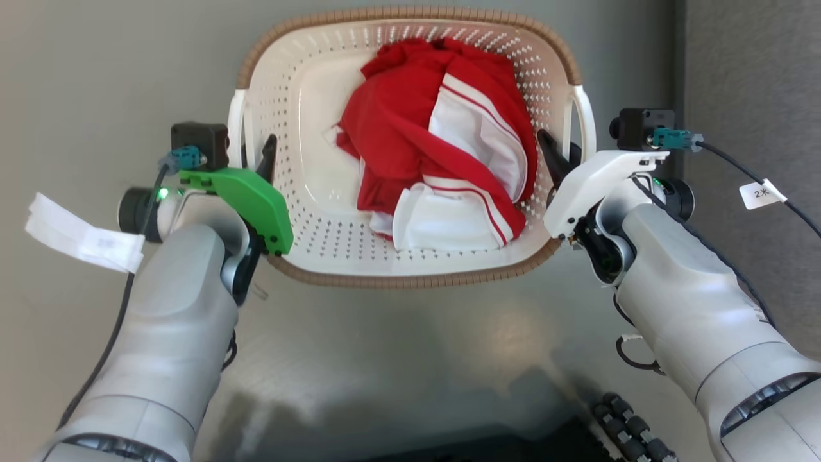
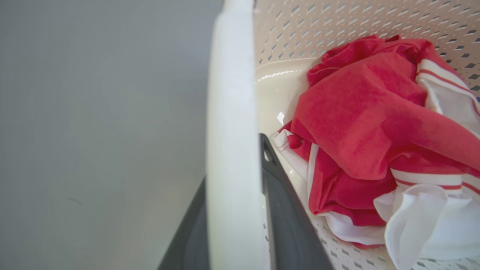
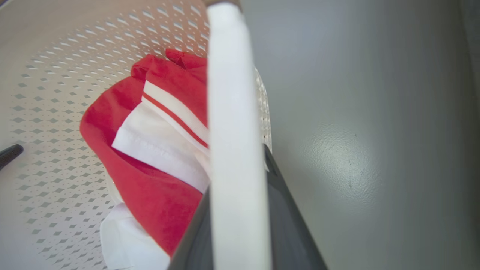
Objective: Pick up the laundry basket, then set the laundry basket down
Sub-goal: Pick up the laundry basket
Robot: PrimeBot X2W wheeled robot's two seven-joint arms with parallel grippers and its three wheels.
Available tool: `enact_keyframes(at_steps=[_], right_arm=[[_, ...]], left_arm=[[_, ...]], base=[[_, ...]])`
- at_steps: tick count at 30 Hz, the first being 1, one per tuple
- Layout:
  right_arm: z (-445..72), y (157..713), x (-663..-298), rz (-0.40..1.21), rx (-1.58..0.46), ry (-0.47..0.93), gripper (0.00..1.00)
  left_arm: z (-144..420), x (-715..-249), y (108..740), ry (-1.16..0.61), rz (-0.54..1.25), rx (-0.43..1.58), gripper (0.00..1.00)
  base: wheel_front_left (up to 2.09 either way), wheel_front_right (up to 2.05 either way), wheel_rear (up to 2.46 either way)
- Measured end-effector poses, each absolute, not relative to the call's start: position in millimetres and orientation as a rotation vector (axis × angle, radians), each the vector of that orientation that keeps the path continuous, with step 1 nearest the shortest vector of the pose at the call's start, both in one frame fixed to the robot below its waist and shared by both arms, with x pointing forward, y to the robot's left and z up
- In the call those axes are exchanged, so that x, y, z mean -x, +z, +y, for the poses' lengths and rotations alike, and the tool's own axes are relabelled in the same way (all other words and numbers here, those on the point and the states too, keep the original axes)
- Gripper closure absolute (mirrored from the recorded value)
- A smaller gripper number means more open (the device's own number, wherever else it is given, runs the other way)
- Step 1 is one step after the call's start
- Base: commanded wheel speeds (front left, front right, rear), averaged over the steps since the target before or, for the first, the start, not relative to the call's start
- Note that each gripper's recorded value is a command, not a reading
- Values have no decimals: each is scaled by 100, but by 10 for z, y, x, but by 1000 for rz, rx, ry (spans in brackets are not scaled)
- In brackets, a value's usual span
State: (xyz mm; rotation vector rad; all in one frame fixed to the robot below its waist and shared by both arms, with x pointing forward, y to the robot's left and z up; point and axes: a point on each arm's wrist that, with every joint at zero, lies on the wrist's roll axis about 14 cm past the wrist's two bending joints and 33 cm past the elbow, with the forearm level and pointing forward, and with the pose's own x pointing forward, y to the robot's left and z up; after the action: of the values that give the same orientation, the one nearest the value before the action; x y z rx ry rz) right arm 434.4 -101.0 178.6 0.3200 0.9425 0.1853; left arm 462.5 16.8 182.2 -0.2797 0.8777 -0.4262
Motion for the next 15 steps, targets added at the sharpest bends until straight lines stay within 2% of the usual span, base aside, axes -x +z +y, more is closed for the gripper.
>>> enact_keyframes(at_steps=[15], right_arm=[[-1004, 2395, -4261, 927, -284, 231, 100]], left_arm=[[112, -4422, 2376, -452, 919, 284, 100]], base=[[0, 0, 0]])
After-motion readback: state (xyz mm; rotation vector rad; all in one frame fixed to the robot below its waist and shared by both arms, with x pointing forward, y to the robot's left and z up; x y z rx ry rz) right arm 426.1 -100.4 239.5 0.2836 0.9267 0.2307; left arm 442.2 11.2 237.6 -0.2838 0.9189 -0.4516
